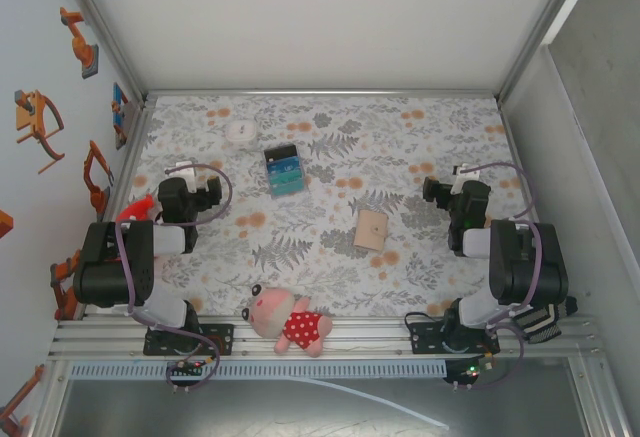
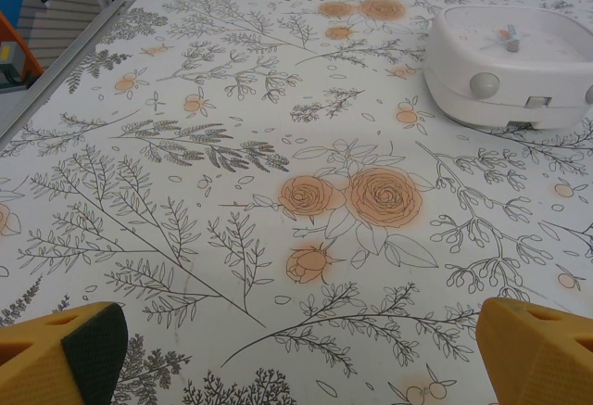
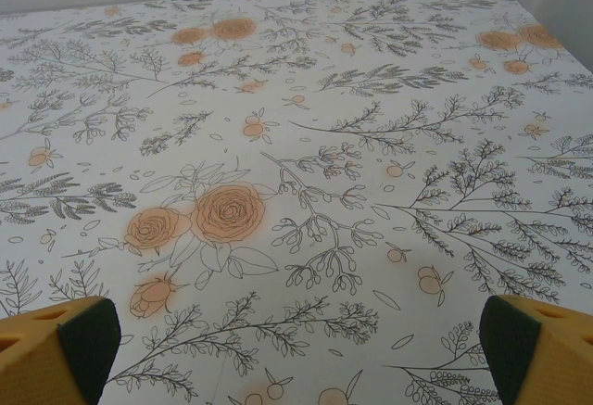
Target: Take the credit cards out of the card holder
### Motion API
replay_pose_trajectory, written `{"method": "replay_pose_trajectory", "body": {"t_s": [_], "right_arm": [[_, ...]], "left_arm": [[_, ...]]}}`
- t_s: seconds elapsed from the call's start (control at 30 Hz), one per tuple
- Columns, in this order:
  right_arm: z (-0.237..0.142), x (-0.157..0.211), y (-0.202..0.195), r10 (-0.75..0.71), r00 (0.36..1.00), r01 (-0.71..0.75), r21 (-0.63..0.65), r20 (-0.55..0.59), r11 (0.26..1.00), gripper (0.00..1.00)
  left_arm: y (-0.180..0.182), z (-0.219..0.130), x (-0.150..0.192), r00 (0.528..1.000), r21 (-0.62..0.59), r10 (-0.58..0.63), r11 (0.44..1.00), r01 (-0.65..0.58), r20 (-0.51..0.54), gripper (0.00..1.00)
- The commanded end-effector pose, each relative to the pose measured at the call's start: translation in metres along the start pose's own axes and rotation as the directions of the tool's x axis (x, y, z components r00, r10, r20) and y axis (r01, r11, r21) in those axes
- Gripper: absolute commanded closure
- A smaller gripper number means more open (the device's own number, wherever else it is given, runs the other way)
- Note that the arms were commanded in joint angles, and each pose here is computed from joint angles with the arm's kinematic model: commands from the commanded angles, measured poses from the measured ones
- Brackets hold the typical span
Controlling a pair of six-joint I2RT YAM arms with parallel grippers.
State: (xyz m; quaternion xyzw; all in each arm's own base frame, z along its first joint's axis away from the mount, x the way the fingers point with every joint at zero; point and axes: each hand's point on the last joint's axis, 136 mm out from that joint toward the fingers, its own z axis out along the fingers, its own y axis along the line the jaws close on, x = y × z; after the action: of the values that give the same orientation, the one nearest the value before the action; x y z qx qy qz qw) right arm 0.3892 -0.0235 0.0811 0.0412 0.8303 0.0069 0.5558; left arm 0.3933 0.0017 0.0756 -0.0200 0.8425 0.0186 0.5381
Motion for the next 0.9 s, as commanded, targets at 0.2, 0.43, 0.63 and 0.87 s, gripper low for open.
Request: {"method": "replay_pose_trajectory", "body": {"t_s": [0.2, 0.43, 0.63, 0.87], "right_arm": [[-0.001, -0.015, -0.003, -0.004, 1.0, 0.003, 0.028, 0.02, 1.0, 0.0], [-0.022, -0.034, -0.013, 0.03, 0.999, -0.032, 0.091, 0.032, 0.995, 0.01], [-0.045, -0.042, -0.02, 0.194, 0.977, -0.178, 0.169, -0.085, 0.969, 0.0], [-0.079, -0.021, -0.002, 0.27, 0.934, -0.233, 0.176, -0.233, 0.956, 0.01]], "left_arm": [[-0.002, -0.002, -0.017, 1.0, 0.019, -0.007, 1.0, 0.007, -0.014, 0.03], [0.008, -0.022, -0.041, 1.0, -0.038, -0.023, 0.999, 0.023, 0.017, 0.03], [0.007, -0.048, -0.068, 0.991, -0.052, -0.115, 0.992, 0.118, 0.073, 0.03], [-0.025, -0.072, -0.062, 0.995, -0.078, -0.074, 0.994, 0.079, 0.062, 0.03]]}}
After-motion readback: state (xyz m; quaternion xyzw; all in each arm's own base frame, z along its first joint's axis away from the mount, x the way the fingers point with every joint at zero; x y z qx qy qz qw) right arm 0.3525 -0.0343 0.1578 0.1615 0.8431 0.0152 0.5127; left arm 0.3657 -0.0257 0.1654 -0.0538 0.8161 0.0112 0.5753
